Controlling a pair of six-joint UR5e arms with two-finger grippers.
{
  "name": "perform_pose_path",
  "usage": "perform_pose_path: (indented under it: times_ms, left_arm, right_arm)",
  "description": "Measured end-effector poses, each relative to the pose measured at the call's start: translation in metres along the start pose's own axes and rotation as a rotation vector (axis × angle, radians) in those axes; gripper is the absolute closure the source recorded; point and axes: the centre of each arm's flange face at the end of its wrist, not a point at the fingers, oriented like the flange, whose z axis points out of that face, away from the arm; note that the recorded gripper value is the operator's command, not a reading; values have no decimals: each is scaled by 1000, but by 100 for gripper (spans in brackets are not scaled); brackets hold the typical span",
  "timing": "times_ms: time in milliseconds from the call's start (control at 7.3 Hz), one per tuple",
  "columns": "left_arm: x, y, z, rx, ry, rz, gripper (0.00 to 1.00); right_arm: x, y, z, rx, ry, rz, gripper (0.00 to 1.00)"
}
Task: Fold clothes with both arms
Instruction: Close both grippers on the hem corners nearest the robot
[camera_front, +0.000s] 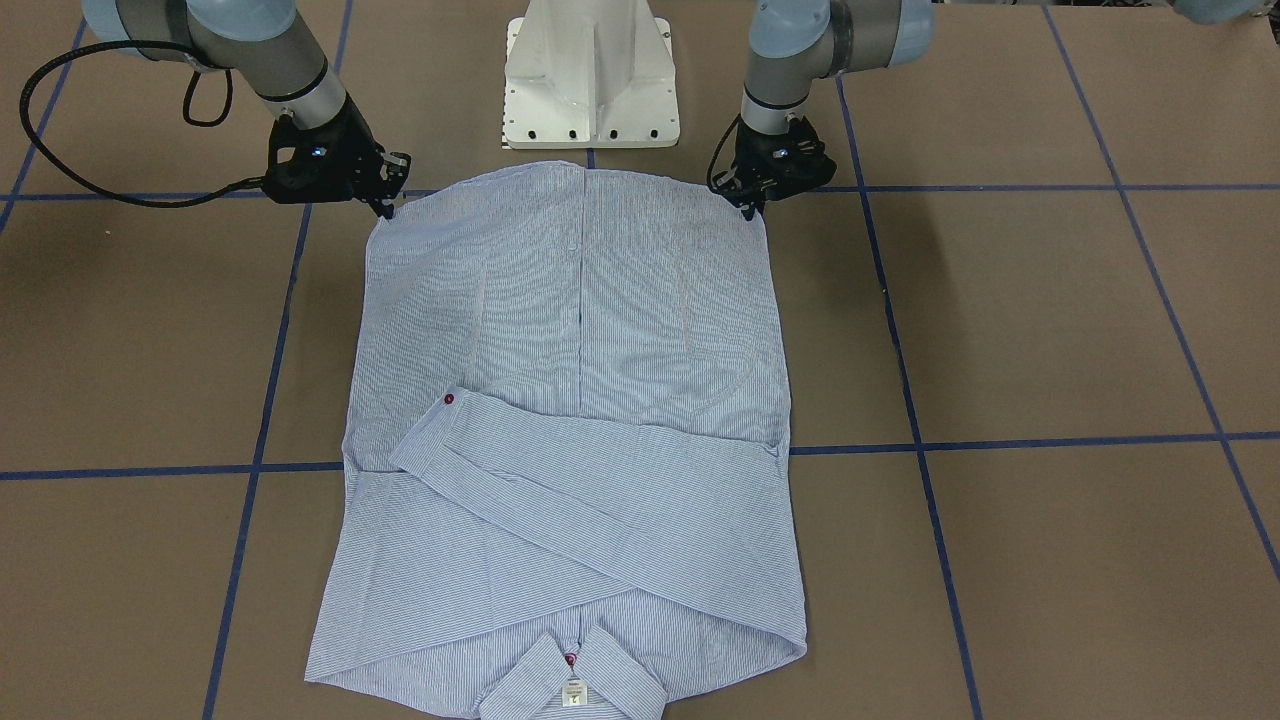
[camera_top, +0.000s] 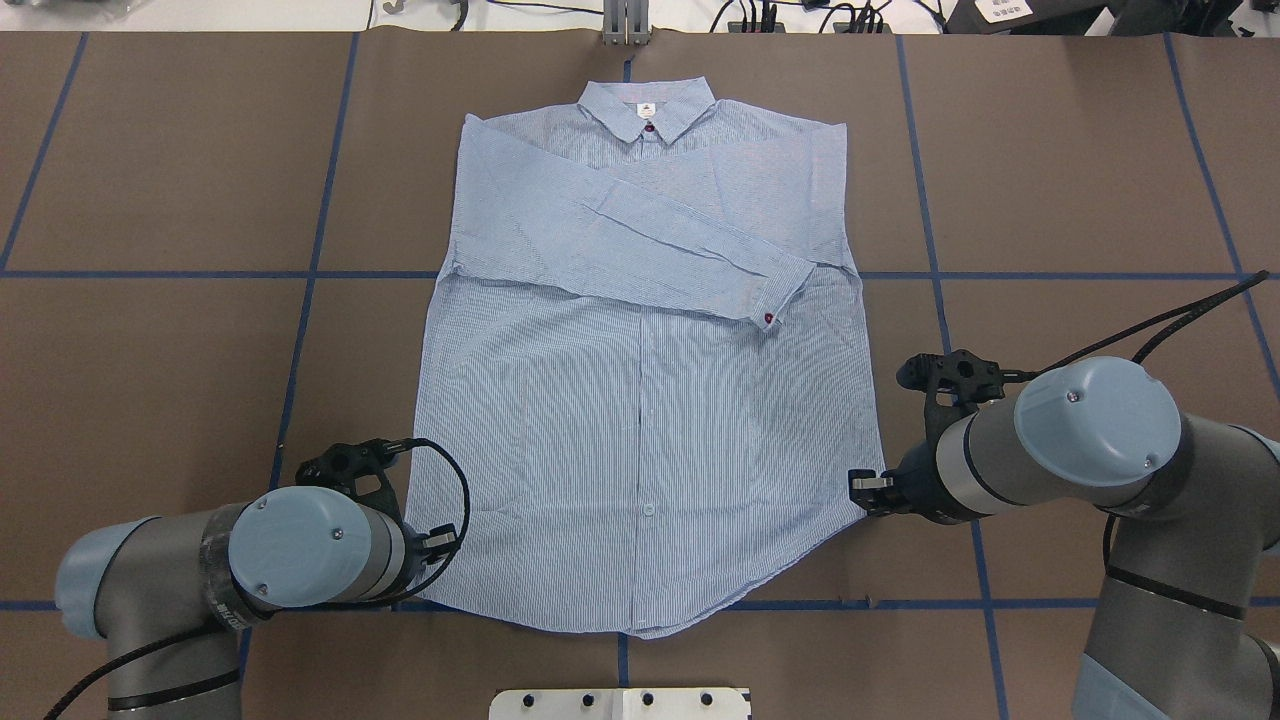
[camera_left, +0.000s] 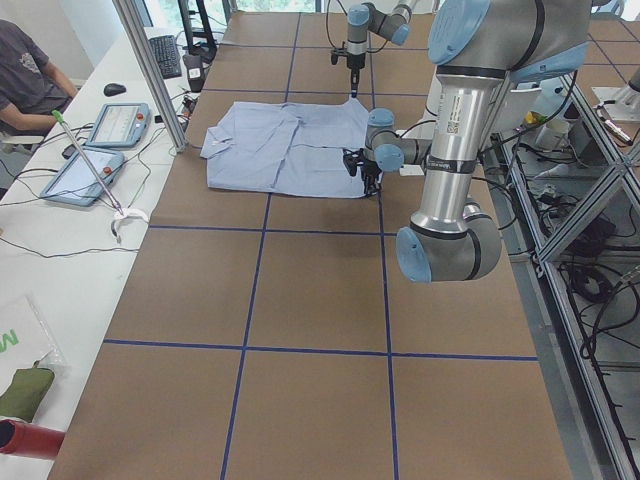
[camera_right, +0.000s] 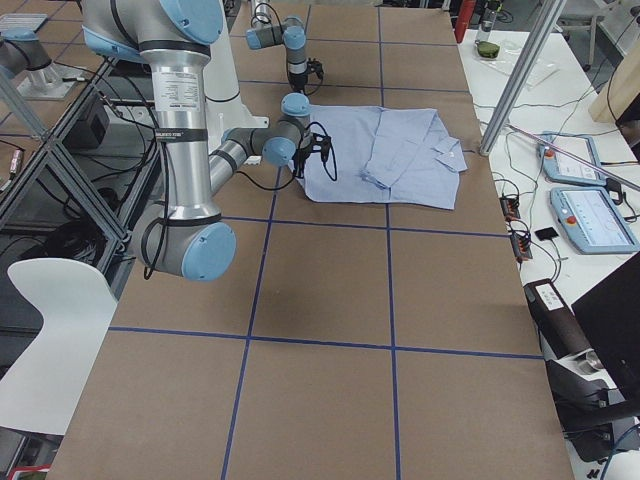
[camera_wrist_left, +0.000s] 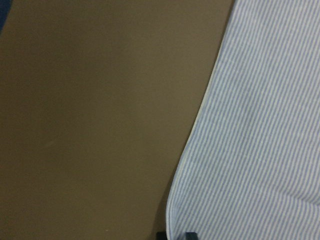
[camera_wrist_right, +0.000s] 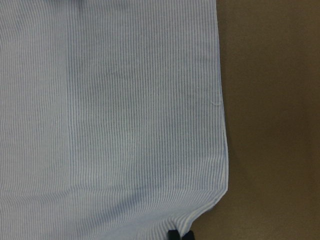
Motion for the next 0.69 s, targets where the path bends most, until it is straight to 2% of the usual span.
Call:
perform_pose_path:
  times_ms: [137, 411, 685]
  left_arm:
    - [0, -1, -3, 1, 4, -1, 100]
    - [1, 1, -16, 2, -1, 1, 100]
    - [0, 5, -48, 2, -5, 6, 100]
  right_arm:
    - [0, -1, 0, 0, 0, 1, 100]
    - [1, -2, -1, 0, -1, 1, 100]
    - [0, -1, -4, -7, -8, 1, 100]
